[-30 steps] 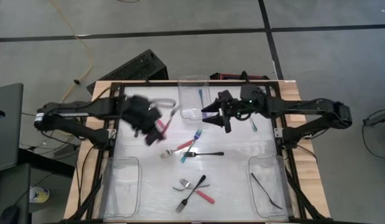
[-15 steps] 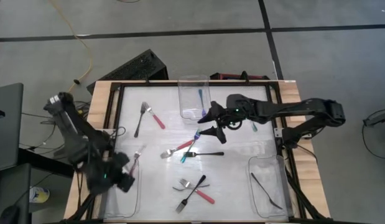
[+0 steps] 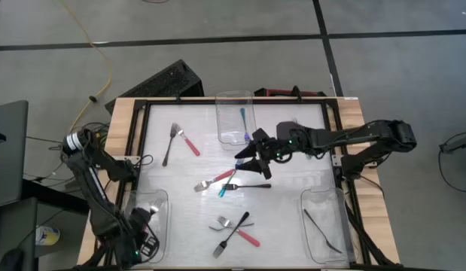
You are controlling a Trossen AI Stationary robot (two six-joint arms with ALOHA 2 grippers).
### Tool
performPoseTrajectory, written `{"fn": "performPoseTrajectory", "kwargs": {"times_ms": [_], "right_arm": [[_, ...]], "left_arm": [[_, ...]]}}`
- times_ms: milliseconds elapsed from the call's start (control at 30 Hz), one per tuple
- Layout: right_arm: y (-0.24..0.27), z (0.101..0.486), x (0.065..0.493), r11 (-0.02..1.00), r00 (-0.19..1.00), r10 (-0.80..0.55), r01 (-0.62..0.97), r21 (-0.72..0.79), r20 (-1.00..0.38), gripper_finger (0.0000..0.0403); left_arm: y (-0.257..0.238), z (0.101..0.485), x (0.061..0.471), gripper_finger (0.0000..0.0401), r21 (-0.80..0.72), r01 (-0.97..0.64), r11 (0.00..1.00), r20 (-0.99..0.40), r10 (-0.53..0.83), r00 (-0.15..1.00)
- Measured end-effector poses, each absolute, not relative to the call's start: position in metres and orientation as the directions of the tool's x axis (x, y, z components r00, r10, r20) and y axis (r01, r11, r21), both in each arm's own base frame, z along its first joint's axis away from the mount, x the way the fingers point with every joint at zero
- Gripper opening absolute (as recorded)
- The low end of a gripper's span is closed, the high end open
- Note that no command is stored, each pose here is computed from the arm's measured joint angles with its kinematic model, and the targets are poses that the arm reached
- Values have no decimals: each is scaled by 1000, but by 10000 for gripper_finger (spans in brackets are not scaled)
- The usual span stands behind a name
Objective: Sort silverware by color (type)
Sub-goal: Put the pink fork into the bottom left transparent bin, then put the black fork into the bottom right transparent bin
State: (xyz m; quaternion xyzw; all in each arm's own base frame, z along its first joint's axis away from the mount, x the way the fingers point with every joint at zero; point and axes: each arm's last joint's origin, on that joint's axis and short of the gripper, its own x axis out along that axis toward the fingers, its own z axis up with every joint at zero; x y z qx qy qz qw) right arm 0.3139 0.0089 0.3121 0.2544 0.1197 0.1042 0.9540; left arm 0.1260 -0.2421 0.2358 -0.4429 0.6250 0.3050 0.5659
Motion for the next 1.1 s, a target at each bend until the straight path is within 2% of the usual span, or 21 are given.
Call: {"fn": "performPoseTrajectory", "kwargs": {"times_ms": [167, 233, 300, 400, 500, 600, 733, 833, 933, 1033, 1100], "right_arm": [[34, 318, 314, 833, 972, 203, -106, 542, -121, 276], [44, 322, 313, 818, 977, 177, -81, 569, -116, 276], [54, 326, 312, 807, 980, 167, -75, 585, -104, 276], [69, 330, 309, 789, 982, 167, -78, 609, -91, 276], [83, 334, 306, 776, 977, 197, -104, 622, -82, 276], [95, 337, 303, 773, 971, 230, -138, 619, -71, 276], [107, 333, 298, 779, 955, 269, -142, 611, -121, 276], [115, 324, 294, 795, 934, 292, -116, 596, -207, 276], [121, 317, 290, 837, 909, 304, -112, 536, -284, 276], [125, 309, 286, 882, 881, 307, -122, 456, -359, 276], [125, 300, 288, 909, 861, 297, -122, 399, -413, 276]], "left_arm": [[-248, 220, 130, 56, -69, -901, 428, -988, -155, 2], [-249, 217, 132, 88, -64, -888, 455, -990, -144, -3], [-249, 216, 131, 137, -59, -871, 488, -990, -141, -12], [-250, 216, 131, 208, -62, -825, 562, -987, -155, -32], [-249, 220, 130, 261, -71, -758, 649, -977, -198, -78], [-246, 228, 129, 288, -91, -726, 682, -959, -256, -121], [-239, 249, 127, 295, -181, -717, 673, -938, -336, -78], [-235, 272, 132, 296, -344, -668, 660, -905, -422, 50], [-224, 295, 149, 296, -554, -573, 604, -828, -467, 309], [-205, 316, 177, 297, -697, -404, 592, -683, -378, 625], [-191, 326, 199, 297, -702, -301, 645, -578, -268, 771]]}}
